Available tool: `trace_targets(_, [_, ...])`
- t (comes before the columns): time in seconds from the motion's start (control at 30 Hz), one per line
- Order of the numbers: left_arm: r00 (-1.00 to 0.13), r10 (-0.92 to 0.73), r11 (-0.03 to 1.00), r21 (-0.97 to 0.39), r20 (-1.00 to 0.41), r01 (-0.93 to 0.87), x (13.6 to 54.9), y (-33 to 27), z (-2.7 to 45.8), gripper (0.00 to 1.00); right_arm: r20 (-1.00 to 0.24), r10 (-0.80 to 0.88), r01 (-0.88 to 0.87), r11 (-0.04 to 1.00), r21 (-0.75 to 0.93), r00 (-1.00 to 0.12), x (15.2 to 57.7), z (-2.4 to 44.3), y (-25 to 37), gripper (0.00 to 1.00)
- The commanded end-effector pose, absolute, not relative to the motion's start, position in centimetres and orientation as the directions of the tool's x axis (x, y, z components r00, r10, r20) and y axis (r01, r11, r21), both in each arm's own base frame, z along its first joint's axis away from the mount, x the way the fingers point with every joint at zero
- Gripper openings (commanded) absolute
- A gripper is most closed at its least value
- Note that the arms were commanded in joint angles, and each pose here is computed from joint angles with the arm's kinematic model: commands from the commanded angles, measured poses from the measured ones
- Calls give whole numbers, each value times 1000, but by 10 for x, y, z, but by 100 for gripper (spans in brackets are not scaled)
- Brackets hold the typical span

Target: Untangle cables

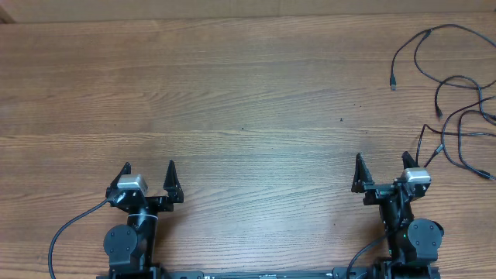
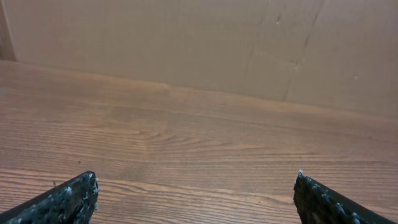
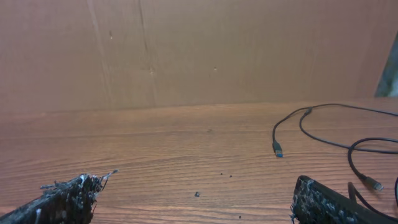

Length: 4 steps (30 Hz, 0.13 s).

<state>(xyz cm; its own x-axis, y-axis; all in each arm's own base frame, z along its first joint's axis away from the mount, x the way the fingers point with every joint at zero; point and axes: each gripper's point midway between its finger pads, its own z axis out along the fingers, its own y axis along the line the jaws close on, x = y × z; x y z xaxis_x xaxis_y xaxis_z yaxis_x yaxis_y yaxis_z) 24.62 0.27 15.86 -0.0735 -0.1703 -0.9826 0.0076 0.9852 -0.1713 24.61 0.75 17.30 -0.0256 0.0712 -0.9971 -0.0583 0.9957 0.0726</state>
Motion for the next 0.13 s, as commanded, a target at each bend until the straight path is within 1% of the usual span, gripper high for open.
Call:
trace_targets(0.0, [-69, -185, 983, -185, -980, -3, 246, 5, 158, 100, -997, 77, -65, 995, 79, -22, 246, 171, 9, 100])
trace_targets(0.1, [-69, -185, 983, -185, -980, -3, 246, 5, 158, 100, -997, 77, -65, 995, 79, -22, 246, 171, 9, 100])
